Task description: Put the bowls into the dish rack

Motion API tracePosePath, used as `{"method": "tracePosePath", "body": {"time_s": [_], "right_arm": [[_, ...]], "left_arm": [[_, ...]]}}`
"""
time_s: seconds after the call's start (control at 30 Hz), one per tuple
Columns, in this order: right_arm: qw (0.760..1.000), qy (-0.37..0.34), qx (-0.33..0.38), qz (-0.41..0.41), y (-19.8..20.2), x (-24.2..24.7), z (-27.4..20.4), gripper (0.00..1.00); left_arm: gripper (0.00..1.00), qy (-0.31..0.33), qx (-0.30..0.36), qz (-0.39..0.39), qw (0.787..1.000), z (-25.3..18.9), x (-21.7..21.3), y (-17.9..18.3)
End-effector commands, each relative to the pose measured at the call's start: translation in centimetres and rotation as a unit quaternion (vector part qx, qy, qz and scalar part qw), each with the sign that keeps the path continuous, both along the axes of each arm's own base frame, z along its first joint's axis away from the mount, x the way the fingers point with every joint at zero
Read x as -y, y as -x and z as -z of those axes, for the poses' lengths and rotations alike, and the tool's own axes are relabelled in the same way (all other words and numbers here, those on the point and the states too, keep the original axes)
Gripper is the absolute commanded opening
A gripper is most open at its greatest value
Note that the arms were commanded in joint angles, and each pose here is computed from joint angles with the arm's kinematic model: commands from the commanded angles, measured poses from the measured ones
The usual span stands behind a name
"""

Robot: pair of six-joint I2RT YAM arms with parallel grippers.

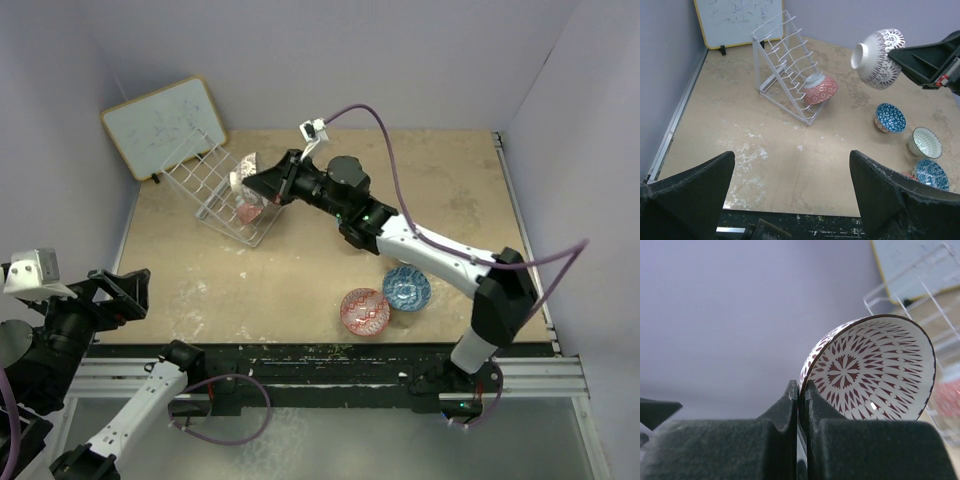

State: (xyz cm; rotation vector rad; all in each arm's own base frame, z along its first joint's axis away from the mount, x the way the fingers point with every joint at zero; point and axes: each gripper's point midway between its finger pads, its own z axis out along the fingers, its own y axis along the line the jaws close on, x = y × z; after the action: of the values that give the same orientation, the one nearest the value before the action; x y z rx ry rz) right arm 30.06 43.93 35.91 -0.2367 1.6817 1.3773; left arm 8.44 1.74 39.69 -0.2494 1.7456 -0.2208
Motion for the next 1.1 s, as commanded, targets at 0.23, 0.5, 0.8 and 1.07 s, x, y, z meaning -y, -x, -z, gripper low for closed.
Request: {"method": "tracePosePath", "body": {"time_s": [0.23,0.5,0.8,1.07], "right_arm": [[0.937,-0.339,0.058,-0.069,-1.6,-1.0,-8.9,0.0],[0.909,-0.414,0.014,-0.052,-5.4,-1.8,-5.8,0.0],[0.891,-0.453,-0.027,-0.006,-7.8,-1.0,-1.8,0.0],[0.889,-0.448,-0.092,0.014,-8.8,-1.5,1.9,0.0]], "left_arm": [[0.99,-0.009,-0.001,-0.003,1.0,-1.0,-0.2,-0.1],[0.99,-0.014,-0.009,0.0,1.0,-0.7,-0.1,-0.1],[0.99,-0.014,-0.019,-0.001,1.0,0.0,-0.2,0.3],[0.99,-0.014,-0.024,-0.003,1.0,0.4,-0.3,0.3]]}}
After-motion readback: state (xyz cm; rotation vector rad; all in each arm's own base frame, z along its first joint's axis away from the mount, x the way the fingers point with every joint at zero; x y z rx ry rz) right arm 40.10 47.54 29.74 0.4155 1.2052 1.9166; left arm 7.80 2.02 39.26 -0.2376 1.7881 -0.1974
